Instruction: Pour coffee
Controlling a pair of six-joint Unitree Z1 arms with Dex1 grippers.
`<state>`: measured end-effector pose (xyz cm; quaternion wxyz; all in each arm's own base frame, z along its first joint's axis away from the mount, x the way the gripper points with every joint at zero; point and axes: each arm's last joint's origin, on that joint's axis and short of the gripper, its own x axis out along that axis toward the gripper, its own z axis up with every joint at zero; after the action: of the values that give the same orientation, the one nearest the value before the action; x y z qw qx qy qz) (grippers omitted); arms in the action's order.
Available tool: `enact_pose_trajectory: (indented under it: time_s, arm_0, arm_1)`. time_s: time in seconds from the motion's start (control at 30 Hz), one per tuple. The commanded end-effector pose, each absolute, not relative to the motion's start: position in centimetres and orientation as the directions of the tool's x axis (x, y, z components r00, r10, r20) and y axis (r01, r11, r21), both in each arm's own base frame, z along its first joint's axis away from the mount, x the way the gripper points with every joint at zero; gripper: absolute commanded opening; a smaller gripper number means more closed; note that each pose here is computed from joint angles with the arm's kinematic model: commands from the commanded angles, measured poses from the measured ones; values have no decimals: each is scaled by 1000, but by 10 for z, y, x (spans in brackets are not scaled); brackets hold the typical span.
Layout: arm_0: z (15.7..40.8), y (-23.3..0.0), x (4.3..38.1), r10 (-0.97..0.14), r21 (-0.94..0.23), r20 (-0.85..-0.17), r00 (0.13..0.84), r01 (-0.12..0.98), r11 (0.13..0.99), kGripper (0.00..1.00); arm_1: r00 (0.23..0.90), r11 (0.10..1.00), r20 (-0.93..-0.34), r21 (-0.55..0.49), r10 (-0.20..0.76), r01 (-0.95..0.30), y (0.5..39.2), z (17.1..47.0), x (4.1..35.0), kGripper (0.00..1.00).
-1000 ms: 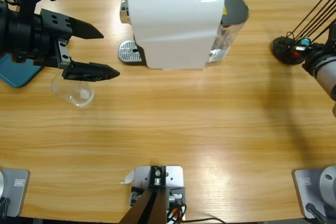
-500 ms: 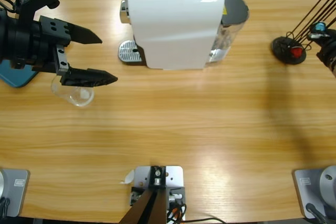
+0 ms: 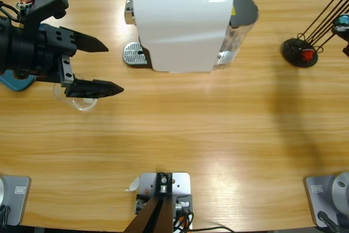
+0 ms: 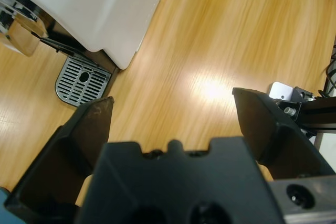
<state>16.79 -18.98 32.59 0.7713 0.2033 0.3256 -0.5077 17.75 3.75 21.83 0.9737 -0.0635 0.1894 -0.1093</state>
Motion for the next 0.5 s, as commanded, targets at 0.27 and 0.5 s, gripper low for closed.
enact_pose_trajectory:
  time_s: [0.27,0.5]
  arm_0:
    - [317,-188,160,-650,-39,-714,259,913,407,992]
    - [318,-186,157,-652,-37,-712,260,914,404,991]
  arm_1:
    - [923,971,-318,-168,-216,170,31,256,169,0]
    - [930,971,-302,-180,-208,159,29,269,170,0]
